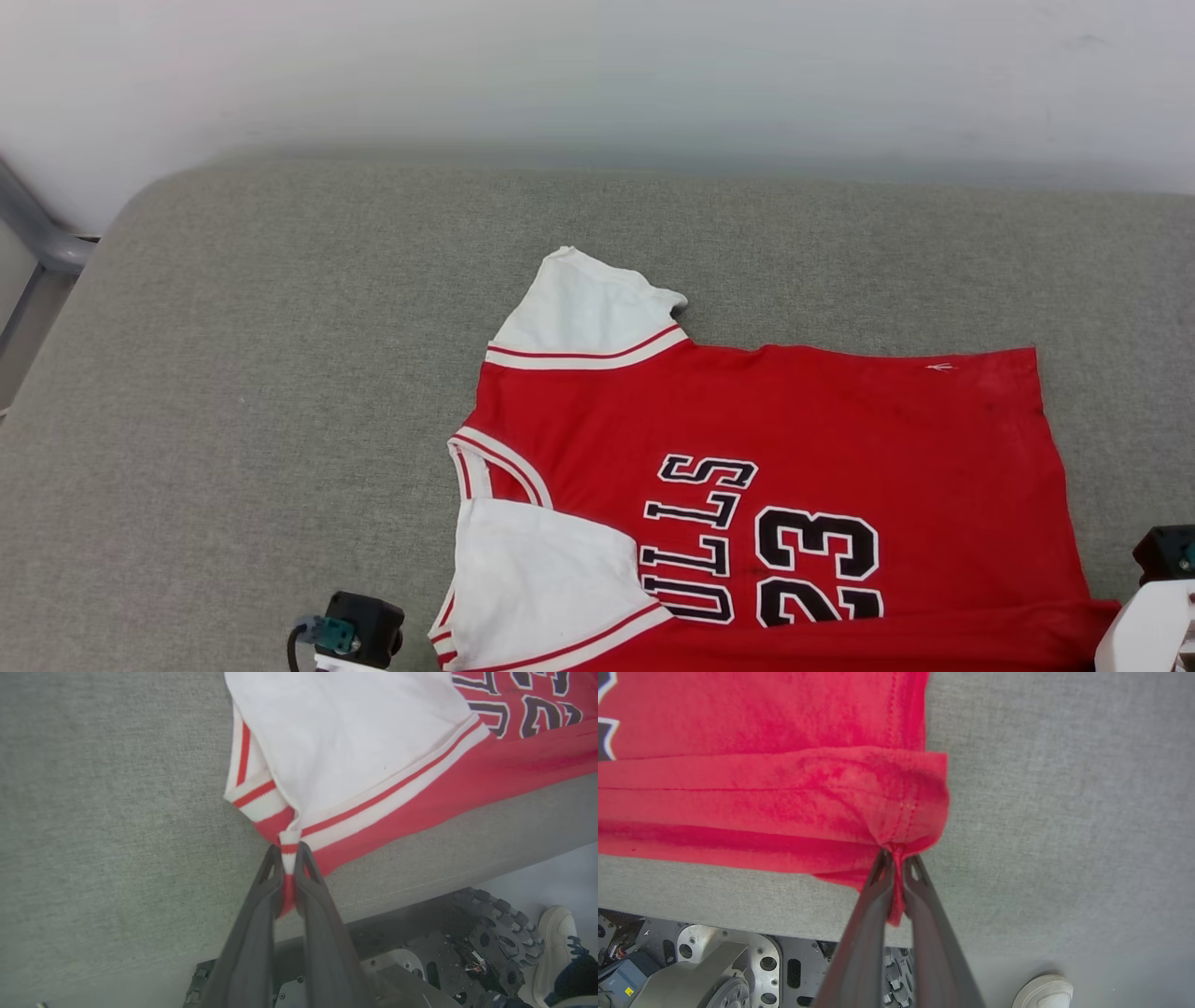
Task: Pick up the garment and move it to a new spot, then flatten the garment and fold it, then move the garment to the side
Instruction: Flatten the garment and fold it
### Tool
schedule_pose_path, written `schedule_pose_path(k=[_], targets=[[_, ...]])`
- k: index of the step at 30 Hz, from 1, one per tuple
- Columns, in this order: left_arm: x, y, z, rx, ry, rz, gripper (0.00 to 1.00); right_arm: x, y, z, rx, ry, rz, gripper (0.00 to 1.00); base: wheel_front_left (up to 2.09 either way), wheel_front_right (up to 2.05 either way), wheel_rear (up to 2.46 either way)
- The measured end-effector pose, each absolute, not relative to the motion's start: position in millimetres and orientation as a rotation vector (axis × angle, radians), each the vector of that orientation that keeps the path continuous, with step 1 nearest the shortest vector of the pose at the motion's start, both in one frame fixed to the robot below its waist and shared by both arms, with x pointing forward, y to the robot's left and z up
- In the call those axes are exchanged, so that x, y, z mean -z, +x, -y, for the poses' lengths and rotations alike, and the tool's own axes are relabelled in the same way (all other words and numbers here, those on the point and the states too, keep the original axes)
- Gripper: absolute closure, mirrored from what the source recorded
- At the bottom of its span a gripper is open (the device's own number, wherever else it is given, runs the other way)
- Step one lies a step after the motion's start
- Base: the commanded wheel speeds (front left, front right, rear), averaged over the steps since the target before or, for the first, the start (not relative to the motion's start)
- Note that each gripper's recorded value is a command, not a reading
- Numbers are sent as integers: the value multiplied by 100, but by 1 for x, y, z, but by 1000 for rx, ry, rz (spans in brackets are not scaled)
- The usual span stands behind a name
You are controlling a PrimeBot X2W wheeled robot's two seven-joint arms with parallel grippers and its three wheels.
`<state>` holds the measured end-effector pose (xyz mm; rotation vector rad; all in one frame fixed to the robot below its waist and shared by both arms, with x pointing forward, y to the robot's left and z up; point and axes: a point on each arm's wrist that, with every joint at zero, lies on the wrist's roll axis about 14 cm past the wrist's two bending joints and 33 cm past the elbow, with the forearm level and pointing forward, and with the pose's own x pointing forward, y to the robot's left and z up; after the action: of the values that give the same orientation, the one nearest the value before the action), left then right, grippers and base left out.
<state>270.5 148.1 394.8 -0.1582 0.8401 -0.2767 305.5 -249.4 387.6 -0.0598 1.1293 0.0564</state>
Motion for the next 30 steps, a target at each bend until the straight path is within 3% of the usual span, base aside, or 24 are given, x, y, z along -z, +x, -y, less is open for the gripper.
schedule_pose_path(k=[2,3,4,11,16,23,30], targets=[[-392,270,-147,281,-157,-847,100,-386,304,249,-55,-57,-1130,100,0,0,0],[-390,269,-148,280,-154,-851,78,-386,305,249,-55,-58,-1124,99,0,0,0],[-389,269,-148,284,-145,-850,3,-386,307,248,-60,-66,-1110,0,0,0,0],[-402,285,-149,272,-147,-742,0,-398,320,248,-65,-76,-1003,0,0,0,0],[-427,306,-155,264,-136,-568,0,-437,351,245,-76,-106,-771,0,0,0,0],[-492,343,-159,230,-156,-192,0,-506,384,228,-108,-104,-374,0,0,0,0],[-515,355,-162,215,-118,-53,0,-537,393,209,-130,-58,-116,0,0,0,0]])
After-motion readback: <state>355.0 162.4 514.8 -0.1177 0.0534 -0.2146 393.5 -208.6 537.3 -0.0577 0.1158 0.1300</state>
